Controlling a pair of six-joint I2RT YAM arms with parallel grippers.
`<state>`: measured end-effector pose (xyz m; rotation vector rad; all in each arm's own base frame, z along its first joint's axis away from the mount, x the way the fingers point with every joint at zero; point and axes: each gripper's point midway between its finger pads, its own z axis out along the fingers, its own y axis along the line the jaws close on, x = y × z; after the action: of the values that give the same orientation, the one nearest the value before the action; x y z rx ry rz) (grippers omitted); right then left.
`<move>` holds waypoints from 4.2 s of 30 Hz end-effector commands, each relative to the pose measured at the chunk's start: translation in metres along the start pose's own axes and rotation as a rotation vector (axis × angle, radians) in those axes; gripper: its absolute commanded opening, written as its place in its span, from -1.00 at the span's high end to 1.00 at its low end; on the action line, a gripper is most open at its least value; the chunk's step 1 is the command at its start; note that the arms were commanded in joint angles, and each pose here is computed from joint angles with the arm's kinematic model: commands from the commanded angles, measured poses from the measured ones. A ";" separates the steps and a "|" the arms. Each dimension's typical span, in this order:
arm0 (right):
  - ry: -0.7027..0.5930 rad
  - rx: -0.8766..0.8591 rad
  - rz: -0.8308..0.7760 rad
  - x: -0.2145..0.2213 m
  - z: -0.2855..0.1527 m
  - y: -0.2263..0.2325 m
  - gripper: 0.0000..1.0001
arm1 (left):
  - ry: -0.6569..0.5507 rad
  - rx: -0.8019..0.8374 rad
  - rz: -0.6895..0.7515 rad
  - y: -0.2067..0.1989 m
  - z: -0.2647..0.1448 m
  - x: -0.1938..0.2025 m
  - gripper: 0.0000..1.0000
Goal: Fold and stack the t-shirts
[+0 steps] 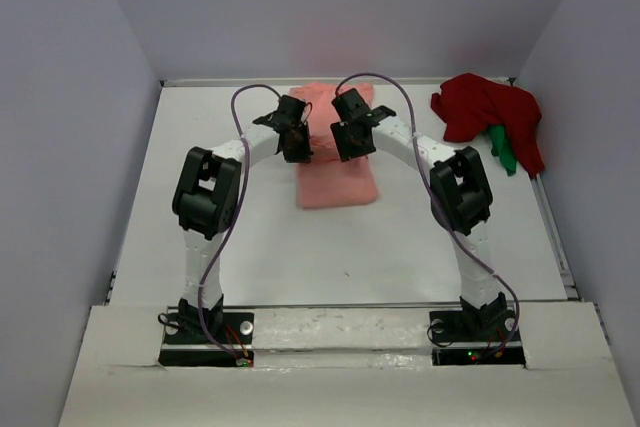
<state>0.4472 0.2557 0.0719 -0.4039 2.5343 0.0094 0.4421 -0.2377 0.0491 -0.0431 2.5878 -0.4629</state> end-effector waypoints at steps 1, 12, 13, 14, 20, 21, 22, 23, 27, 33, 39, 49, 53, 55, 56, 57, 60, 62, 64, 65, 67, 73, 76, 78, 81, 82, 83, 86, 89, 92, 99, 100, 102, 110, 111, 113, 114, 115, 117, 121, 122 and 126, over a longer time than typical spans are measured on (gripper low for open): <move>-0.093 0.038 0.008 -0.051 -0.017 -0.028 -0.08 | -0.061 0.038 -0.002 -0.012 -0.027 -0.015 1.00; -0.110 0.011 0.035 -0.066 -0.019 -0.054 0.05 | -0.050 0.029 0.000 -0.011 -0.016 -0.016 1.00; -0.111 0.007 0.035 -0.066 -0.018 -0.053 0.05 | -0.047 0.024 -0.001 -0.010 -0.015 -0.015 1.00; -0.101 0.002 0.034 -0.062 -0.012 -0.055 0.05 | -0.050 0.025 -0.001 -0.011 -0.015 -0.017 1.00; -0.077 -0.008 0.024 -0.056 0.007 -0.051 0.07 | -0.055 0.021 -0.005 -0.009 -0.012 -0.025 1.00; -0.076 -0.012 0.023 -0.057 0.008 -0.050 0.08 | -0.057 0.021 -0.007 -0.009 -0.012 -0.026 1.00; -0.078 -0.014 0.024 -0.058 0.009 -0.050 0.10 | -0.058 0.022 -0.006 -0.009 -0.011 -0.026 1.00; -0.082 -0.018 0.024 -0.060 0.009 -0.049 0.10 | -0.059 0.018 -0.013 -0.007 -0.010 -0.027 1.00; -0.073 -0.043 0.027 -0.059 0.015 -0.043 0.11 | -0.054 0.017 -0.022 -0.005 -0.007 -0.027 1.00; -0.055 -0.063 0.021 -0.055 0.025 -0.038 0.14 | -0.054 0.014 -0.024 -0.004 -0.005 -0.028 1.00; -0.040 -0.093 0.019 -0.052 0.032 -0.032 0.15 | -0.052 0.018 -0.028 -0.005 -0.002 -0.026 1.00; -0.013 -0.111 0.022 -0.044 0.044 -0.027 0.17 | -0.046 0.013 -0.030 -0.002 0.003 -0.023 1.00; -0.005 -0.098 0.027 -0.042 0.046 -0.029 0.17 | -0.038 0.012 -0.030 -0.001 0.007 -0.021 1.00; -0.008 -0.089 0.018 -0.043 0.044 -0.026 0.17 | -0.036 0.017 -0.029 -0.001 0.008 -0.021 1.00; -0.012 -0.078 0.019 -0.045 0.043 -0.028 0.17 | -0.032 0.020 -0.030 -0.002 0.009 -0.020 1.00; -0.016 -0.065 0.011 -0.046 0.041 -0.031 0.17 | -0.032 0.023 -0.029 -0.002 0.010 -0.020 1.00; -0.031 -0.051 -0.002 -0.050 0.033 -0.030 0.16 | -0.031 0.023 -0.030 -0.002 0.010 -0.019 1.00; -0.036 -0.047 0.000 -0.052 0.031 -0.031 0.16 | -0.030 0.024 -0.029 -0.002 0.010 -0.019 1.00; -0.039 -0.043 -0.002 -0.053 0.028 -0.032 0.16 | -0.033 0.021 -0.033 -0.001 0.009 -0.020 1.00; -0.045 -0.042 -0.001 -0.056 0.027 -0.032 0.16 | -0.034 0.023 -0.029 -0.002 0.009 -0.020 1.00; -0.046 -0.037 -0.004 -0.057 0.026 -0.033 0.16 | -0.036 0.020 -0.030 -0.002 0.008 -0.020 1.00; -0.083 -0.025 -0.024 -0.071 0.009 -0.029 0.16 | -0.031 0.026 -0.030 -0.002 0.010 -0.019 1.00; -0.083 -0.026 -0.026 -0.073 0.006 -0.029 0.15 | -0.028 0.028 -0.032 -0.002 0.010 -0.017 1.00; -0.077 -0.027 -0.028 -0.072 0.010 -0.028 0.15 | -0.029 0.029 -0.030 -0.003 0.009 -0.018 1.00; -0.059 -0.035 -0.028 -0.066 0.017 -0.026 0.15 | -0.031 0.029 -0.028 -0.003 0.009 -0.019 1.00; -0.054 -0.037 -0.029 -0.065 0.019 -0.025 0.16 | -0.032 0.030 -0.028 -0.003 0.008 -0.019 1.00; -0.049 -0.032 -0.027 -0.063 0.021 -0.026 0.16 | -0.034 0.030 -0.028 -0.004 0.008 -0.020 1.00; -0.041 -0.034 -0.026 -0.060 0.025 -0.025 0.16 | -0.035 0.027 -0.026 -0.003 0.007 -0.021 1.00; -0.038 -0.037 -0.027 -0.059 0.026 -0.024 0.16 | -0.033 0.029 -0.027 -0.003 0.008 -0.020 1.00; -0.041 -0.033 -0.025 -0.060 0.026 -0.025 0.16 | -0.030 0.031 -0.025 -0.003 0.010 -0.019 1.00; -0.054 -0.050 -0.037 -0.065 0.021 -0.018 0.15 | -0.025 0.033 -0.029 -0.003 0.011 -0.017 1.00; -0.048 -0.049 -0.038 -0.063 0.023 -0.018 0.15 | -0.026 0.034 -0.027 -0.004 0.010 -0.018 1.00; -0.039 -0.050 -0.033 -0.061 0.028 -0.017 0.15 | -0.032 0.031 -0.028 -0.003 0.008 -0.020 1.00; -0.006 -0.055 -0.033 -0.047 0.042 -0.014 0.16 | -0.035 0.032 -0.025 -0.002 0.006 -0.022 1.00; 0.000 -0.055 -0.036 -0.044 0.044 -0.014 0.16 | -0.034 0.033 -0.023 -0.003 0.006 -0.021 1.00; 0.001 -0.053 -0.038 -0.044 0.045 -0.014 0.16 | -0.036 0.033 -0.022 -0.003 0.006 -0.022 1.00; 0.000 -0.053 -0.036 -0.044 0.045 -0.014 0.16 | -0.036 0.033 -0.022 -0.003 0.006 -0.022 1.00; -0.001 -0.058 -0.036 -0.044 0.046 -0.013 0.16 | -0.035 0.035 -0.022 -0.004 0.005 -0.022 1.00; -0.003 -0.054 -0.029 -0.044 0.047 -0.014 0.16 | -0.036 0.033 -0.022 -0.003 0.005 -0.022 1.00; 0.001 -0.045 -0.027 -0.043 0.050 -0.015 0.17 | -0.043 0.033 -0.022 -0.003 0.002 -0.024 1.00; 0.001 -0.039 -0.026 -0.042 0.051 -0.016 0.18 | -0.046 0.031 -0.023 -0.003 0.002 -0.025 1.00; 0.000 -0.001 -0.003 -0.042 0.053 -0.021 0.53 | -0.040 0.026 -0.023 -0.001 0.005 -0.022 1.00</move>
<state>0.5081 0.2502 0.0515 -0.4440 2.5603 0.0362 0.4541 -0.2347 0.0341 -0.0892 2.5973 -0.4723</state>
